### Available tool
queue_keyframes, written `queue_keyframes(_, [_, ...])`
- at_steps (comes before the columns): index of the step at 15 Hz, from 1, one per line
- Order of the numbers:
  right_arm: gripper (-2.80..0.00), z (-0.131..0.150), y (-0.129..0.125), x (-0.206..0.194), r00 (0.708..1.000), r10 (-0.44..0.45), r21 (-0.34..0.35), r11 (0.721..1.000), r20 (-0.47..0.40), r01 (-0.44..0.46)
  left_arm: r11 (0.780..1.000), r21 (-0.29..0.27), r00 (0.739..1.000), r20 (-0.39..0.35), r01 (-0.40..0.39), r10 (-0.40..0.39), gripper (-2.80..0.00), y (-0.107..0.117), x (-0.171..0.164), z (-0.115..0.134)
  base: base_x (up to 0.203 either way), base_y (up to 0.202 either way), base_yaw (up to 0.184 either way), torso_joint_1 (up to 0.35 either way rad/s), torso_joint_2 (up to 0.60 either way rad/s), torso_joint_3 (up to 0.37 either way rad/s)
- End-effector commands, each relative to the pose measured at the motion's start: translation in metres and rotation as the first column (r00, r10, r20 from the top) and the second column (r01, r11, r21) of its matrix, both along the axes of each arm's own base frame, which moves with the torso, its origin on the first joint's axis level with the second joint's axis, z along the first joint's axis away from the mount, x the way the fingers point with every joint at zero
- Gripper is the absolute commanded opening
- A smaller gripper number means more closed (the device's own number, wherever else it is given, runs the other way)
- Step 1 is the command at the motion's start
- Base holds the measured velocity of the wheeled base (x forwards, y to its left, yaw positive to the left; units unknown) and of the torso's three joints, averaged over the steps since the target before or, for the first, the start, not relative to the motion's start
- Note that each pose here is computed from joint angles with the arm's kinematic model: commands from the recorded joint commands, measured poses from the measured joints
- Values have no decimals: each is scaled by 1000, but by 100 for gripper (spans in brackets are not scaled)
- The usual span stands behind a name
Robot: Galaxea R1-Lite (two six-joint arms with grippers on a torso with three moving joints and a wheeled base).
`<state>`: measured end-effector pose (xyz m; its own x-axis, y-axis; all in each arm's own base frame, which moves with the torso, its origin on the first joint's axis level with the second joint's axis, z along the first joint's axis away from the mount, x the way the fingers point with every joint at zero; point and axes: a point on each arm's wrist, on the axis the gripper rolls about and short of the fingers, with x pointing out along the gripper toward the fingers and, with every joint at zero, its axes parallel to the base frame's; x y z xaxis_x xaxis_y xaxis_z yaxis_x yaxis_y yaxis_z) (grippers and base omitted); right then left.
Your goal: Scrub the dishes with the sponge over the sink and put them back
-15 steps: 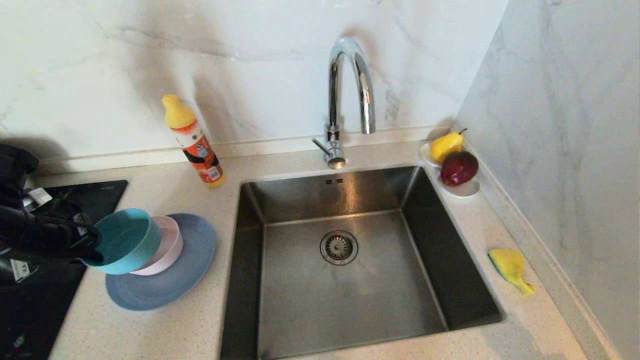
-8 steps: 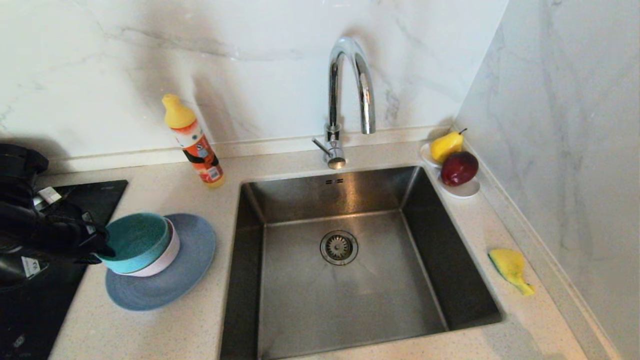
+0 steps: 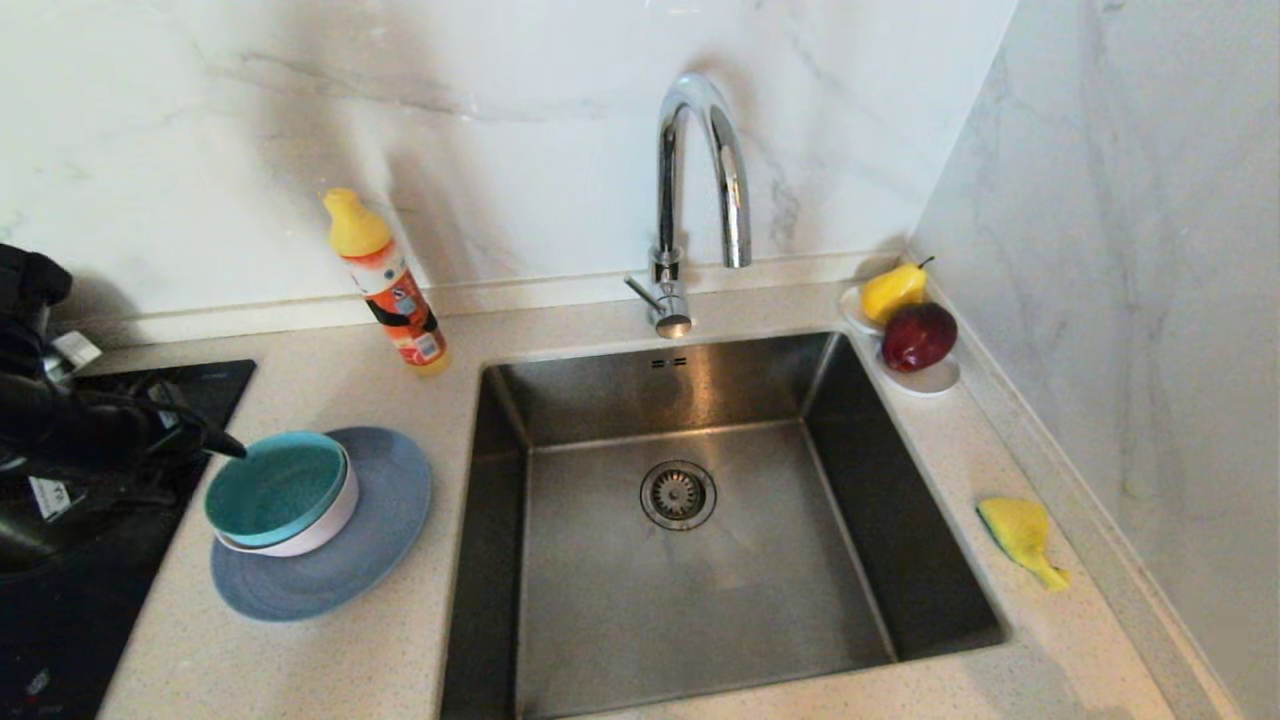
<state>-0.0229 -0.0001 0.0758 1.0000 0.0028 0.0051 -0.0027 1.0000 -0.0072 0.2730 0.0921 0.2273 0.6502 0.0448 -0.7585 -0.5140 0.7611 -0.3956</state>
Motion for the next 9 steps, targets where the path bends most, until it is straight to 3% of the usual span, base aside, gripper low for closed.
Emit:
queue_keyframes(1, [-280, 0, 0, 0, 1000, 0, 0, 1000, 1, 0, 999, 43, 990, 139, 5, -11, -280, -4, -10, 41, 0, 0, 0, 0, 0, 0])
queue_keyframes(3, [-280, 0, 0, 0, 1000, 0, 0, 1000, 1, 0, 988, 132, 963, 244, 81, -112, -280, -6, -12, 70, 0, 0, 0, 0, 0, 0])
queue_keyframes(4, [-280, 0, 0, 0, 1000, 0, 0, 1000, 1, 0, 966, 207, 937, 279, 155, -210, -280, -12, -9, 80, 0, 0, 0, 0, 0, 0])
queue_keyframes(6, [-280, 0, 0, 0, 1000, 0, 0, 1000, 1, 0, 894, 380, 855, 354, 238, -379, -280, -26, 3, 93, 0, 0, 0, 0, 0, 0])
queue_keyframes(8, [-280, 0, 0, 0, 1000, 0, 0, 1000, 3, 0, 810, 507, 777, 365, 296, -513, -280, -46, 12, 89, 0, 0, 0, 0, 0, 0])
queue_keyframes(9, [-280, 0, 0, 0, 1000, 0, 0, 1000, 1, 0, 778, 542, 753, 354, 318, -554, -280, -55, 10, 83, 0, 0, 0, 0, 0, 0])
